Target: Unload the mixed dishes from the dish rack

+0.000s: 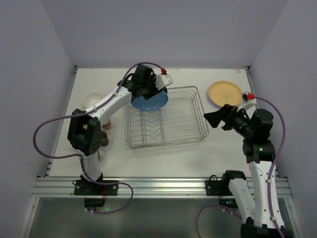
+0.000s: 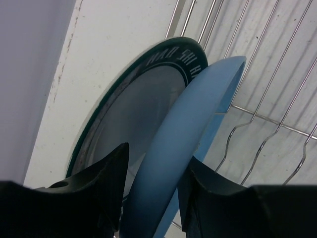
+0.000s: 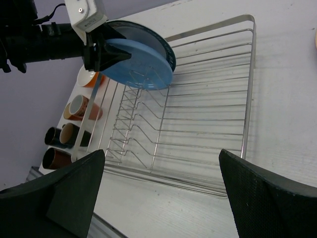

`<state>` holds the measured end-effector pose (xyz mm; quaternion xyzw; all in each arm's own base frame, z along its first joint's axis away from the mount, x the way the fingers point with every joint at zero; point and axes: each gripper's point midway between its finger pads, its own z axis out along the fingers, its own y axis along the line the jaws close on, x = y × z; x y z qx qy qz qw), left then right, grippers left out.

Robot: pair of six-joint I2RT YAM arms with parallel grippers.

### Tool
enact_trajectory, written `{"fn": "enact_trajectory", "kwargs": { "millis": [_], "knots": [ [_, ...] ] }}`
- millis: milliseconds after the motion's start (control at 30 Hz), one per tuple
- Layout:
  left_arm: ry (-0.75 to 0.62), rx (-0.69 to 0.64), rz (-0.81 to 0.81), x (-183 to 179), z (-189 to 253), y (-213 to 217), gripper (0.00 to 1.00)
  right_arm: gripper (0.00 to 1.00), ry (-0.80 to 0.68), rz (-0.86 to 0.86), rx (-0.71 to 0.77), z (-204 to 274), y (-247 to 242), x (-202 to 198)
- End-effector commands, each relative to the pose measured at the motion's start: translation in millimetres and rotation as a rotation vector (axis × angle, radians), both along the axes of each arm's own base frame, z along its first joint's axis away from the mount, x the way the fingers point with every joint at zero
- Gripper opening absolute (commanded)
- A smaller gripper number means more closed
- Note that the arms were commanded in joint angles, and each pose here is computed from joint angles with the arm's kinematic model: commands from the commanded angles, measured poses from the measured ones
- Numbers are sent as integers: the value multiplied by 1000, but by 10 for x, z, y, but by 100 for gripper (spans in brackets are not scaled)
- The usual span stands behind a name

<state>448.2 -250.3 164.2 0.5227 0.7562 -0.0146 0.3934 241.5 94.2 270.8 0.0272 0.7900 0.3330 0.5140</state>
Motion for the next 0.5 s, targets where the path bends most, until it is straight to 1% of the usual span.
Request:
{"fn": "enact_trajectory", "kwargs": {
  "millis": [0, 33, 233, 300, 400, 467],
  "knots": [
    [-179, 21, -106, 39, 360, 29, 45, 99, -32, 52, 14, 56, 68, 16],
    [-191, 23, -113, 30, 362, 28, 43, 99, -33, 53, 15, 60, 71, 15],
    [-262, 20, -127, 33, 429, 47, 40, 99, -34, 69, 26, 60, 96, 20],
    [-274, 24, -127, 46, 447, 51, 36, 99, -33, 77, 30, 60, 109, 11],
    [-298, 36, -133, 56, 504, 67, 28, 99, -34, 78, 32, 53, 112, 6],
    [-315, 46, -139, 51, 547, 73, 15, 99, -35, 82, 35, 55, 119, -1]
  ]
}}
